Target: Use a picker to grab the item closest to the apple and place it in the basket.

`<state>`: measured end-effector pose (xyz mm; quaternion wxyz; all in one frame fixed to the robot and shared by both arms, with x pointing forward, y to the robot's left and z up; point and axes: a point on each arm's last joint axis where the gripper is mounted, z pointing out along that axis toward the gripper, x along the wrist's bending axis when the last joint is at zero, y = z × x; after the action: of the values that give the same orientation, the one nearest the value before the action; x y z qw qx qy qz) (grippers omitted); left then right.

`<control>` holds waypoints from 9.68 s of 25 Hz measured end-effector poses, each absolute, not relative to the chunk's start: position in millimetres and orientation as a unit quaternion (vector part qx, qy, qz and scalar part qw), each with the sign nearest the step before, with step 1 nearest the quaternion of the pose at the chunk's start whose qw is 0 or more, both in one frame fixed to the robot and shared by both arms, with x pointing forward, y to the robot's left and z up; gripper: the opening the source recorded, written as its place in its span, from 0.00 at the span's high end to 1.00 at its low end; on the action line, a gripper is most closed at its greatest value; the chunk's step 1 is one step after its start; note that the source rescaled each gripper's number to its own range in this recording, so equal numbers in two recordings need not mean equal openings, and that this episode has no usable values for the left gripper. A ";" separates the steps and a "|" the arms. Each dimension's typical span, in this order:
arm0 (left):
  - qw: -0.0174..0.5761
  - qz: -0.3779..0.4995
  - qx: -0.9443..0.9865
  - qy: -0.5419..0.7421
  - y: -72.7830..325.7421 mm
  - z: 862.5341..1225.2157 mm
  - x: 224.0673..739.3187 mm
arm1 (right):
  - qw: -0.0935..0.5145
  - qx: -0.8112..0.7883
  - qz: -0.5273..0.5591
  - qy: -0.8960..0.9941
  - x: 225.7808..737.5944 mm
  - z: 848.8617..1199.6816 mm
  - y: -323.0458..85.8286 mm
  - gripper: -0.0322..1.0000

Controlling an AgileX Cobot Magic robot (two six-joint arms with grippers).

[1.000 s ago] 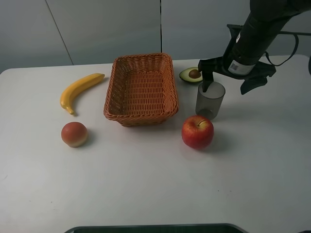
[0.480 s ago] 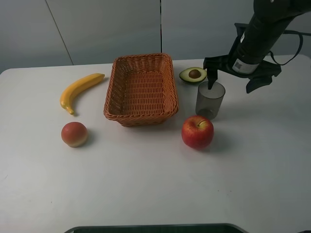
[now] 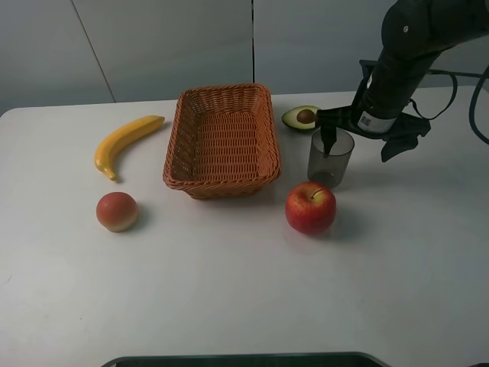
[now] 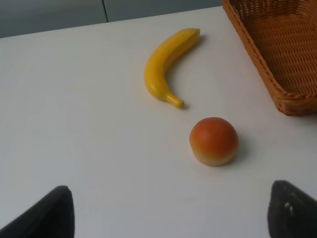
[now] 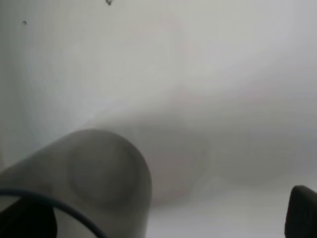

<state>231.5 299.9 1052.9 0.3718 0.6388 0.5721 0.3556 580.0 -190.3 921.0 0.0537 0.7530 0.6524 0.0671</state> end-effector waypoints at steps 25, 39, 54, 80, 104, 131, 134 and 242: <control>0.372 0.356 0.639 0.572 299.9 1052.9 231.5 | 0.045 0.757 0.056 0.649 582.9 906.7 -188.8 0.97; 0.372 0.356 0.639 0.572 299.9 1052.9 231.5 | 0.044 0.757 0.052 0.649 582.4 906.6 -189.0 0.97; 0.372 0.356 0.639 0.572 299.9 1052.9 231.5 | 0.064 0.753 0.088 0.649 580.8 935.5 -189.7 0.97; 0.372 0.356 0.639 0.572 299.9 1052.9 231.5 | 0.120 0.601 0.229 0.756 609.7 1002.7 -48.9 0.97; 0.372 0.356 0.639 0.572 299.9 1052.9 231.5 | 0.145 0.572 0.215 0.778 624.3 938.4 -27.5 0.97; 0.372 0.356 0.639 0.572 299.9 1052.9 231.5 | 0.137 0.582 0.203 0.776 622.3 925.1 -23.8 0.83; 0.372 0.356 0.639 0.572 299.9 1052.9 231.5 | 0.138 0.582 0.206 0.775 622.3 926.9 -23.7 0.81; 0.372 0.356 0.639 0.572 299.9 1052.9 231.5 | 0.362 0.560 0.356 0.654 230.4 1052.1 -295.9 0.03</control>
<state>231.5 299.9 1052.9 0.3718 0.6388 0.5721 0.3556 230.4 -295.9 1052.1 0.3625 0.5599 0.6543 0.3563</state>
